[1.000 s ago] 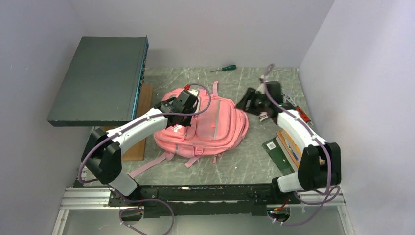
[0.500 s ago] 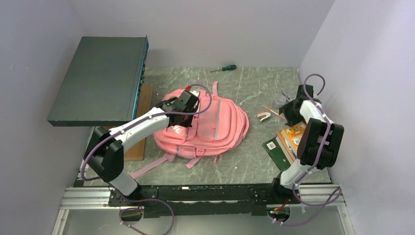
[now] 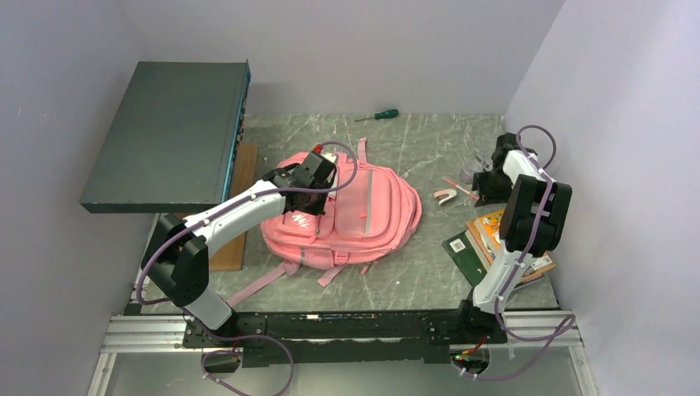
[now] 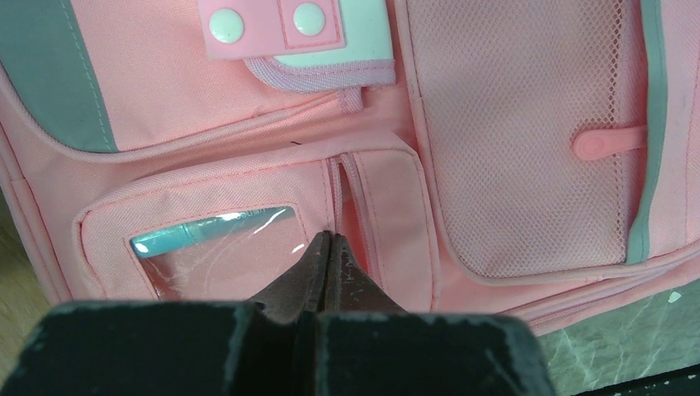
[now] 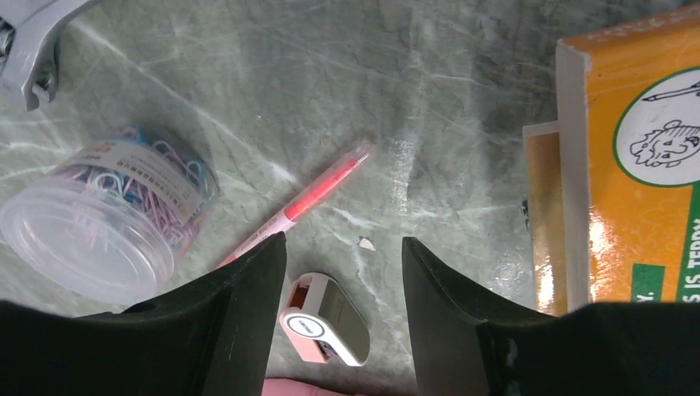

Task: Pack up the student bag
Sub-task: Pick up the stationery from the center of the board.

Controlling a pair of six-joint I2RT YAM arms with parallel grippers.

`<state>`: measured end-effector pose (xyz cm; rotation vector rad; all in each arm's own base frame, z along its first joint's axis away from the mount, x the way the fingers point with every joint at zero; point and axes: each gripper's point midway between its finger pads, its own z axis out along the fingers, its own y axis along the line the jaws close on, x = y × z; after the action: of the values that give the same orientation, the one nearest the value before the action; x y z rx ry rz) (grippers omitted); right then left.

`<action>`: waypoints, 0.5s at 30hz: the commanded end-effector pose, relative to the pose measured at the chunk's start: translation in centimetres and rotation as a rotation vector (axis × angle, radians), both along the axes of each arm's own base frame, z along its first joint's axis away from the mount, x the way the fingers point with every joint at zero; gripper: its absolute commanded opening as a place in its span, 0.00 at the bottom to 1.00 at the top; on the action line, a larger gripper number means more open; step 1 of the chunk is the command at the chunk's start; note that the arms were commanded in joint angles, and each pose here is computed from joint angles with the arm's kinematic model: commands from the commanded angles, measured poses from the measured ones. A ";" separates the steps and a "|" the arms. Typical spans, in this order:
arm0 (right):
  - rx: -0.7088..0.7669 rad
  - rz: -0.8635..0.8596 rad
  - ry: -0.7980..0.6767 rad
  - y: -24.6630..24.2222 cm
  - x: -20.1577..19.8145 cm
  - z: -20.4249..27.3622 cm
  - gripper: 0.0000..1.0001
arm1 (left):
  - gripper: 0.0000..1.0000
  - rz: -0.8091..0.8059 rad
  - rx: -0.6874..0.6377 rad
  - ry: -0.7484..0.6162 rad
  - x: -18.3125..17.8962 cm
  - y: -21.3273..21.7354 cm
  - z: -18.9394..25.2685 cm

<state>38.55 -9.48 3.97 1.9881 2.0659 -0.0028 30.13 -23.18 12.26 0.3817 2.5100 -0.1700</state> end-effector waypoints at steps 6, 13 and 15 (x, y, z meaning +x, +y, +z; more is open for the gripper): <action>-0.005 -0.138 0.036 -1.3 1.3 -0.9 0.53 | 0.00 -0.031 -0.090 -0.033 0.1 -1.8 2.2; 0.057 -0.158 0.073 -0.3 1.0 -3.3 0.39 | 0.00 -0.032 -0.089 -0.043 0.3 -1.7 2.6; 0.074 -0.167 0.084 -0.1 0.8 -4.0 0.32 | 0.00 -0.033 -0.091 -0.045 0.3 -1.8 2.7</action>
<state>39.61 -10.07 1.49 2.1544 1.9866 -0.0563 30.07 -23.26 12.25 0.3850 2.5121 -0.1769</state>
